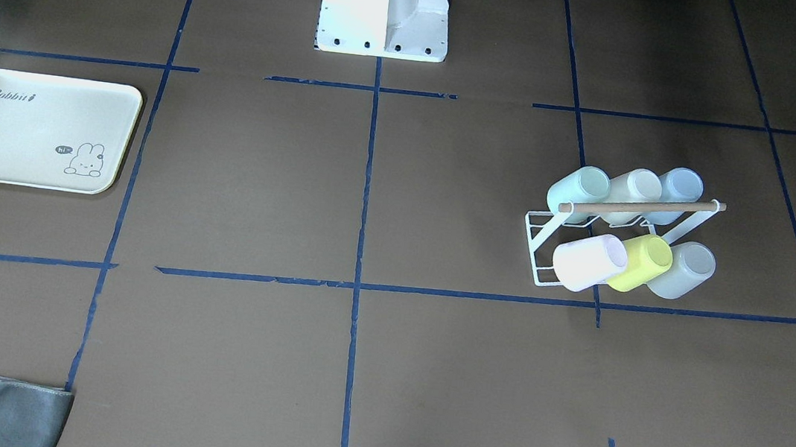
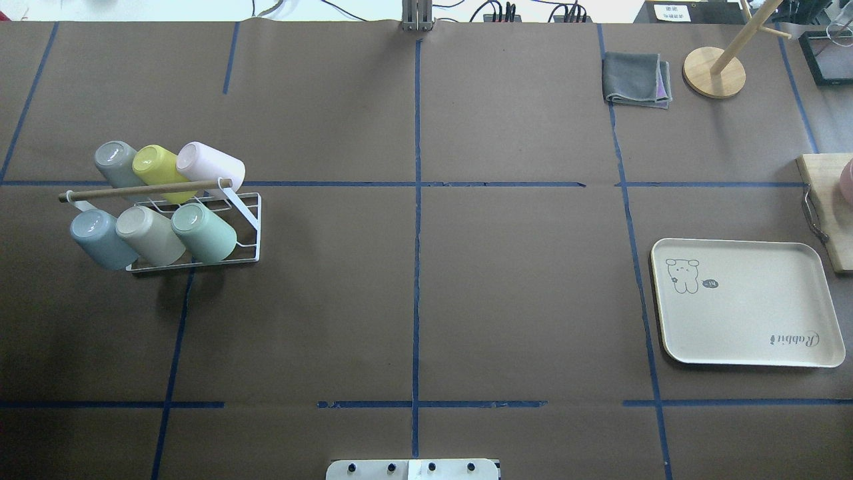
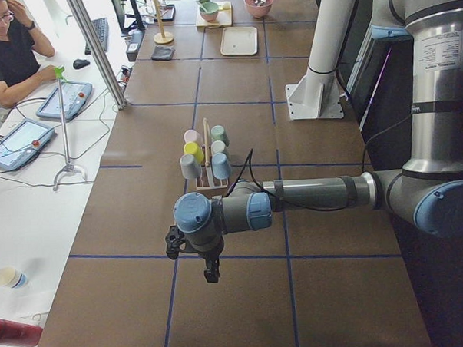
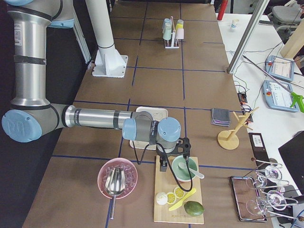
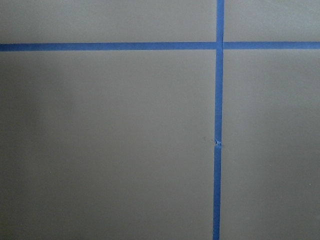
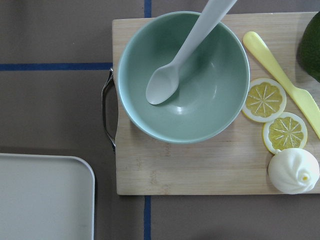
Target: Pick up and place green cup on tray
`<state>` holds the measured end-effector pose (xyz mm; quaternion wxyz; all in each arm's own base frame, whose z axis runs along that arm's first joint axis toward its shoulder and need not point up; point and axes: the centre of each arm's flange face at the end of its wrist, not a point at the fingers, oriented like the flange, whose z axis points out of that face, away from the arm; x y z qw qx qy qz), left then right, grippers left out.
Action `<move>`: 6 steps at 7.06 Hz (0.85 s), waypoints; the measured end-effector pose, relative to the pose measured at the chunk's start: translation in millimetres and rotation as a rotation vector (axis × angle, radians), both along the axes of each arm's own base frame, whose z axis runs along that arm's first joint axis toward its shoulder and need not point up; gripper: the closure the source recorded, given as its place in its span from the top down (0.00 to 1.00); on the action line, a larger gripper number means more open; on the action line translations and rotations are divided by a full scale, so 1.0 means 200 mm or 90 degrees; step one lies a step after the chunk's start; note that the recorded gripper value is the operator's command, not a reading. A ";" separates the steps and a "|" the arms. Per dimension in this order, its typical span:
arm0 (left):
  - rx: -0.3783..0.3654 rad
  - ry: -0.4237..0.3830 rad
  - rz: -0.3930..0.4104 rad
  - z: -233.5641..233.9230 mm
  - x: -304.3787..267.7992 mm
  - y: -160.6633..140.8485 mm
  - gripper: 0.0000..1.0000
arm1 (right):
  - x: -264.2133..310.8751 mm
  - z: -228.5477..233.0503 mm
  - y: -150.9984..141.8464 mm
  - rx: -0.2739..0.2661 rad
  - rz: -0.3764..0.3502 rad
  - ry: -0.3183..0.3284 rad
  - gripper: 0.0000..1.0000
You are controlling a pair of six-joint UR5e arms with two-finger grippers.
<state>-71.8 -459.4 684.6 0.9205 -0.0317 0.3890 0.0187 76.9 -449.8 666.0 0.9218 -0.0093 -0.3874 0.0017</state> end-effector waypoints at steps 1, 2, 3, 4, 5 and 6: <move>0.001 0.000 0.000 0.00 0.00 0.00 1.00 | 0.00 0.00 0.00 -0.001 0.002 0.000 1.00; 0.002 0.000 0.000 -0.01 0.00 -0.01 1.00 | 0.00 -0.01 -0.01 -0.001 0.003 0.000 1.00; 0.003 0.000 0.000 -0.01 0.00 -0.01 1.00 | 0.00 -0.01 -0.01 -0.002 0.003 0.000 1.00; 0.005 0.000 0.000 -0.02 0.00 -0.02 1.00 | 0.00 -0.01 -0.01 -0.002 0.004 -0.001 1.00; 0.007 0.000 0.000 -0.03 0.00 -0.02 1.00 | 0.00 -0.01 -0.01 -0.002 0.004 -0.001 1.00; 0.009 0.001 -0.001 -0.03 0.00 -0.03 1.00 | 0.00 -0.02 -0.01 0.000 0.004 -0.002 1.00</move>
